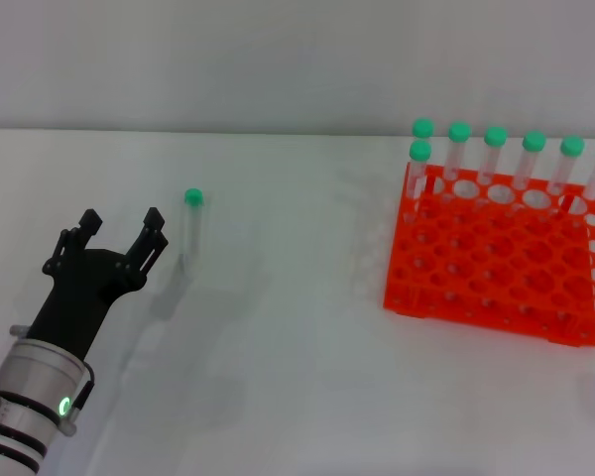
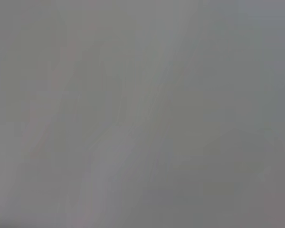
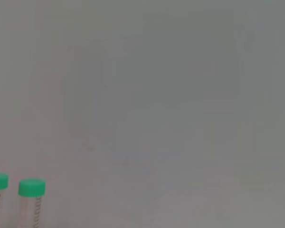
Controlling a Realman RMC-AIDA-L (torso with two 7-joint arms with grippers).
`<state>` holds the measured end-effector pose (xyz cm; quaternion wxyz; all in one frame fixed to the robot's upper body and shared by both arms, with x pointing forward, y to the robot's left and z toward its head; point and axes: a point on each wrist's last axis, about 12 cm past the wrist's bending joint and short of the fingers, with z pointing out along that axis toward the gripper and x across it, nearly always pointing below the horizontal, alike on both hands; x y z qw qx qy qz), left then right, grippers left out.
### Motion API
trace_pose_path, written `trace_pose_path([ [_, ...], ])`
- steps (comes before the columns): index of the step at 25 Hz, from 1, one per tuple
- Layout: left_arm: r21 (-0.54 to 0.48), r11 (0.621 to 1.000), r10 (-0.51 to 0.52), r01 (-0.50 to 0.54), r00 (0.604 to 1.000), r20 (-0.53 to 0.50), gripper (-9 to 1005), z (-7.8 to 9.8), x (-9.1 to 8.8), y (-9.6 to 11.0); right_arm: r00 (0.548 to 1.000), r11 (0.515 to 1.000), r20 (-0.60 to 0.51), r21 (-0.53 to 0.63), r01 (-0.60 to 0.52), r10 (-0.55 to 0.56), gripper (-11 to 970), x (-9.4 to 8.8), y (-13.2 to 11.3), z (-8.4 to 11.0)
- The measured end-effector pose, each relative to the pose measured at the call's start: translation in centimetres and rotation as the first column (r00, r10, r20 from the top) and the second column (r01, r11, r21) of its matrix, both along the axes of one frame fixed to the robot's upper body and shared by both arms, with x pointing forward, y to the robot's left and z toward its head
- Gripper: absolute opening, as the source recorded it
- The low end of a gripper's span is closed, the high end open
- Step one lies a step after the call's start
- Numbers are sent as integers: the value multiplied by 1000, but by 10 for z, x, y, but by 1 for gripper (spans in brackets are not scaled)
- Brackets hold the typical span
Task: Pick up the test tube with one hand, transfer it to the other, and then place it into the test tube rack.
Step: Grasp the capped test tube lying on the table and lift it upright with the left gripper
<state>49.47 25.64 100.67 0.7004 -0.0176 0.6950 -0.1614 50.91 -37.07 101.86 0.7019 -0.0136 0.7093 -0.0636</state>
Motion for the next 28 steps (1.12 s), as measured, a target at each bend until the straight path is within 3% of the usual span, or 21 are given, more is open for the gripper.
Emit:
trace_pose_path([
  [5, -16, 999, 49, -49, 999, -7, 864, -1, -2, 6, 1000, 1000, 7, 5, 4, -4, 848, -2, -1, 0],
  [11, -102, 958, 264, -267, 964, -41, 865, -9, -20, 34, 1000, 999, 8, 35, 9, -9, 846, -4, -2, -1],
  [17, -189, 935, 293, -299, 954, -62, 864, -11, -29, 42, 1000, 999, 10, 45, 8, -8, 845, -3, -2, 0],
  [22, -325, 902, 283, -284, 958, -50, 864, -2, -14, 51, 1000, 999, 10, 44, 7, -8, 845, -3, -2, 0],
  [28, -455, 886, 84, -95, 995, -45, 864, 22, 27, 77, 1000, 999, 9, 42, 9, -10, 842, -3, -3, 0],
])
